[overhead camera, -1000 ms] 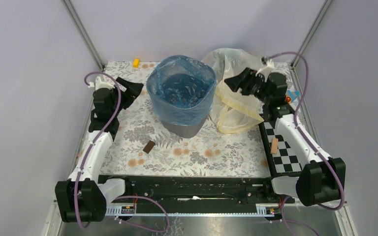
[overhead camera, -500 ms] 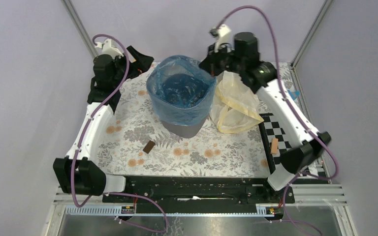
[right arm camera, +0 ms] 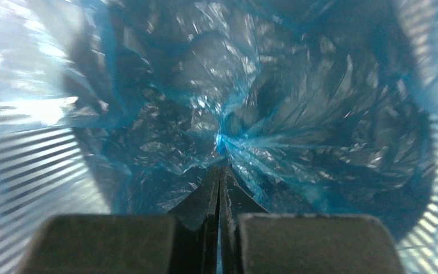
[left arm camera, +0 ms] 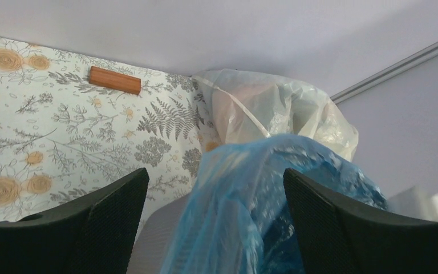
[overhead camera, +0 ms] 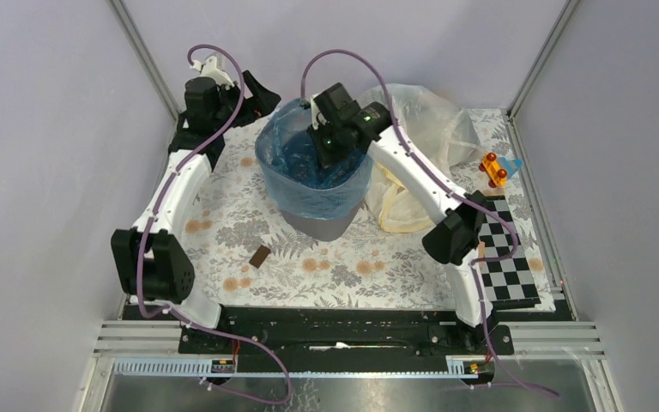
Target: Put the trash bags into the trash bin
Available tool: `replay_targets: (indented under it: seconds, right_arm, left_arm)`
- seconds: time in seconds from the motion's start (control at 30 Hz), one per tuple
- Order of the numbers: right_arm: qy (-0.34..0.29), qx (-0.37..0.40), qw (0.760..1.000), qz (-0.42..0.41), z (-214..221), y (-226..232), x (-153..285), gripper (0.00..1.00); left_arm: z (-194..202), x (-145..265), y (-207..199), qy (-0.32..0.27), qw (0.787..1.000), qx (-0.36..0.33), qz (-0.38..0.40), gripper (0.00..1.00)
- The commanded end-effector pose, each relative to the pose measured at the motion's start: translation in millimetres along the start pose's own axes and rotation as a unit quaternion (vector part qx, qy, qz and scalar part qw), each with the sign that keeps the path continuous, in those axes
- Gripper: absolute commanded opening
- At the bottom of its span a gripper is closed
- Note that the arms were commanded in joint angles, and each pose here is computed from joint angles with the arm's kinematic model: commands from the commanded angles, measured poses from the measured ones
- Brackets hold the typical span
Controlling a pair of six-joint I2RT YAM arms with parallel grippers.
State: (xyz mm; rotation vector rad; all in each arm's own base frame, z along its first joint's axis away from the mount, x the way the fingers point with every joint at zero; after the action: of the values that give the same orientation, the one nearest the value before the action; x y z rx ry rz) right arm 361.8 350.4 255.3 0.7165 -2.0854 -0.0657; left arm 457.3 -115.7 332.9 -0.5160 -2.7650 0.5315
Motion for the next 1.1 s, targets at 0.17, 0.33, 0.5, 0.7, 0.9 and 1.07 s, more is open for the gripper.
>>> replay_targets:
  seconds: [0.17, 0.33, 0.5, 0.7, 0.9, 1.07]
  right_arm:
    - [0.087, -0.045, 0.99, 0.106, 49, -5, -20, 0.0]
    - [0.112, -0.057, 0.984, 0.13, 66, -14, -34, 0.0]
    - [0.124, -0.063, 0.982, 0.131, 76, -17, -46, 0.0]
    - [0.152, -0.071, 0.978, 0.126, 94, -19, -66, 0.0]
    - [0.181, -0.094, 0.973, 0.109, 104, -31, -83, 0.0]
    - [0.198, -0.108, 0.968, 0.111, 111, -45, -95, 0.0]
  left_arm:
    - [-14, -45, 7, -0.016, 1.0, 0.015, 0.015, 0.89]
    - [9, -63, 27, 0.016, 0.997, 0.078, -0.005, 0.9]
    - [40, -78, 29, 0.041, 0.992, 0.115, 0.027, 0.89]
    - [78, -81, 24, 0.08, 0.987, 0.134, 0.048, 0.85]
    - [102, -75, 19, 0.091, 0.983, 0.146, 0.06, 0.84]
    - [111, -71, 12, 0.093, 0.981, 0.15, 0.076, 0.84]
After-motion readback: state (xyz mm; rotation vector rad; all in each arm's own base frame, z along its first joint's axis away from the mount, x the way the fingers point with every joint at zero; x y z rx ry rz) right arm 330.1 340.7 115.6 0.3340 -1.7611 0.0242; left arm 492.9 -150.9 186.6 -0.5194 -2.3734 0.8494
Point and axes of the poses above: each gripper's point midway between its finger pads, its own x axis back along the fingers, its own y axis along the line the jaws close on, z = x × y, the point moved 2 cm from there along x, back along the fingers, and after that the axes turned 12 degrees about -x, right-handed, at the moved point
